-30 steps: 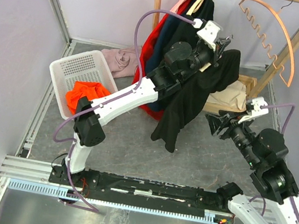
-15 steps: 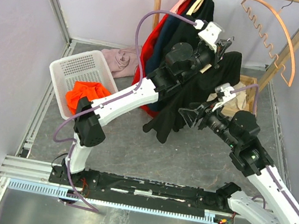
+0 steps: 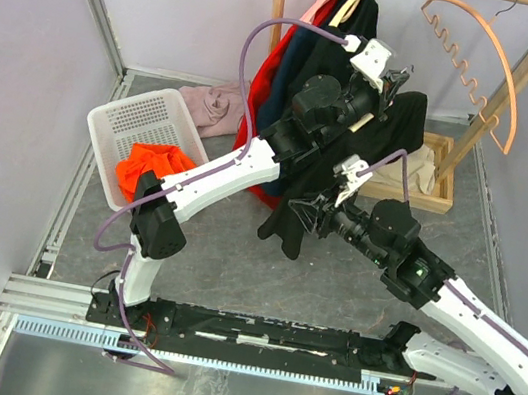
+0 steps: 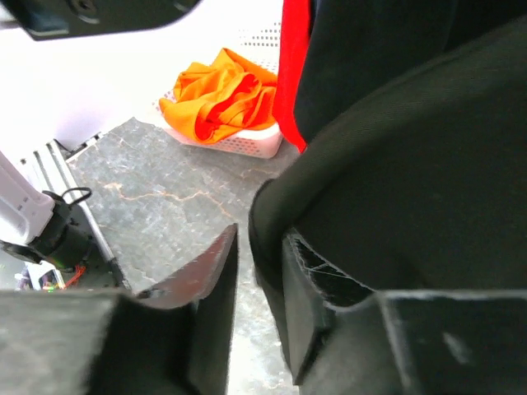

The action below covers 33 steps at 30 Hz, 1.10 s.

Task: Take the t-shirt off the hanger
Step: Remove the T-shirt from the clothesline.

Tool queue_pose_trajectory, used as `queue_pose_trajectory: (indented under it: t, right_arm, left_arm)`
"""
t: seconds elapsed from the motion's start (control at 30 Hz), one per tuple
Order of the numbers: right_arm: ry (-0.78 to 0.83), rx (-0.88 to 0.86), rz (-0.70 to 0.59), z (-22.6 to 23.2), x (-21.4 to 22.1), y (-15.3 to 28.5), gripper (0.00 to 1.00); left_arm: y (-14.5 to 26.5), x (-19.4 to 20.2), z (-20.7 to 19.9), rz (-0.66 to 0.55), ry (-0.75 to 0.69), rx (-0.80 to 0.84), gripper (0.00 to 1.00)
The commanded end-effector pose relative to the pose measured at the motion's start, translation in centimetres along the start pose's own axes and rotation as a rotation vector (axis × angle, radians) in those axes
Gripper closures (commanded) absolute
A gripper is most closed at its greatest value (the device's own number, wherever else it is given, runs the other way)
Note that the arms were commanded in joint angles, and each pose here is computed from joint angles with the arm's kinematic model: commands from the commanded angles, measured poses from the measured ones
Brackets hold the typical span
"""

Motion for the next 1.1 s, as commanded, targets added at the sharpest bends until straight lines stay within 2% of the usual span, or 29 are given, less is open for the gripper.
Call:
queue_pose_trajectory:
  t: [0.0,0.1,0.17,0.6,1.07]
  right_arm:
    - [0.057,0.052,-0.058,0.2,-0.9,-0.3,0.77]
    - [0.063,0.062,-0.054,0.3,-0.5,-0.1,0.94]
    - [0.066,0.060,-0.047,0.5,0.0,0.0,0.99]
    - [0.075,-0.003,0.076,2.5,6.1,-0.1,0.99]
    - [0.039,0.046,0.161,1.4,12.7,0.0,0.99]
  left_arm:
    - [0.7,-6.5,0.6,-0.158,0.033,-0.008,0.97]
    - [0.8,-6.6,0.6,-0.160,0.026,-0.012,0.97]
    - [0.7,-6.6,0.7,-0.158,0.021,-0.017,0.97]
    - [-0.4,-7.5,1.6,-0.167,-0.018,-0.074,0.97]
    - [-0.2,-9.2,2.4,-0.197,-0.030,-0.105,0.97]
Point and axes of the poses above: each gripper's point midway between its finger pads, its own y axis back along the fingers, its own z axis along the line the jaws close on, x = y × z, the point moved 6 cm from there along y, back along the fingers, and after that the axes turned 7 degrees about -y, right-handed, at the moved point
